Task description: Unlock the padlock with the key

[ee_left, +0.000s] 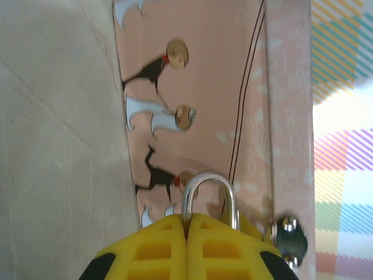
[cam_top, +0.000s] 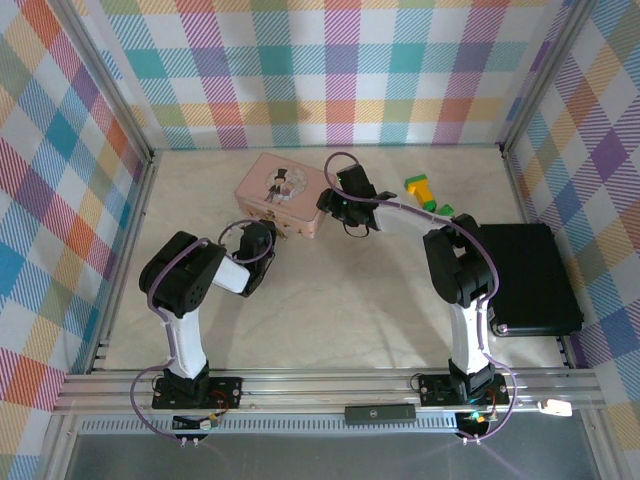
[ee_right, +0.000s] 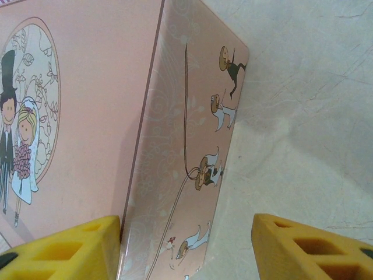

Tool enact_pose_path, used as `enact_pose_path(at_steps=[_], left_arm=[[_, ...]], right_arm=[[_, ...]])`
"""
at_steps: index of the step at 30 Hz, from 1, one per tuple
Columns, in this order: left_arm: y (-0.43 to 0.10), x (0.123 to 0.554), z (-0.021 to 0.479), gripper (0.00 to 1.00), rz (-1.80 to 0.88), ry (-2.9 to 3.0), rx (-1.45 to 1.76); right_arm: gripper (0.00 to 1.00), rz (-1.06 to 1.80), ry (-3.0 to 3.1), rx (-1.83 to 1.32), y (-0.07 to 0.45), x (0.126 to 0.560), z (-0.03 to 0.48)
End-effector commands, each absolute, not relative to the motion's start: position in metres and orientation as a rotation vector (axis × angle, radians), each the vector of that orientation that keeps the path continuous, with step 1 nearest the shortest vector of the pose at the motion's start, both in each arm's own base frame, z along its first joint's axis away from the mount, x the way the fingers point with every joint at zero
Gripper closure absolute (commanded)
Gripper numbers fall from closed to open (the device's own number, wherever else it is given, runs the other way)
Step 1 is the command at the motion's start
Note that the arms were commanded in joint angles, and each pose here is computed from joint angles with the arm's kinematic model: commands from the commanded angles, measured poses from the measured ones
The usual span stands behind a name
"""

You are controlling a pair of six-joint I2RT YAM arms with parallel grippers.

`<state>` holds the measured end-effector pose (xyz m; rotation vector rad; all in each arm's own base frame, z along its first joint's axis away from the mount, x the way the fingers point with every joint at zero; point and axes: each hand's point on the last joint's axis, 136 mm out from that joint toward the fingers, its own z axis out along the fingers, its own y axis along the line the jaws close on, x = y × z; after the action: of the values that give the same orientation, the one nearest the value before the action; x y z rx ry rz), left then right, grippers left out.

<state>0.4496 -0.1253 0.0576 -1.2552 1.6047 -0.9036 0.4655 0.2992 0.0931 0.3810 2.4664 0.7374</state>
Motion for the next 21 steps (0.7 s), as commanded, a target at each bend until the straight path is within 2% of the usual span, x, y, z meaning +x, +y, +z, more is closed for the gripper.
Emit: enact_pose_path(at_steps=[1,12,16,21], left_arm=[[-0.078,0.438,0.036,1.00,-0.675,1.546,-1.428],[-0.063,0.451,0.059,1.00,-0.646,1.522,-1.403],[-0.061,0.445,0.066,1.00,-0.634,1.569,-1.329],[-0.078,0.433,0.091,1.00,-0.664,1.723,-1.121]], right_arm=[[0.42,0.557,2.560,0.467,0.271,0.461,0.054],[0.42,0.601,2.545,0.457,0.278,0.468,0.062],[0.41,0.652,2.502,0.415,0.284,0.474,0.083],[0.34,0.741,2.439,0.258,0.294,0.473,0.126]])
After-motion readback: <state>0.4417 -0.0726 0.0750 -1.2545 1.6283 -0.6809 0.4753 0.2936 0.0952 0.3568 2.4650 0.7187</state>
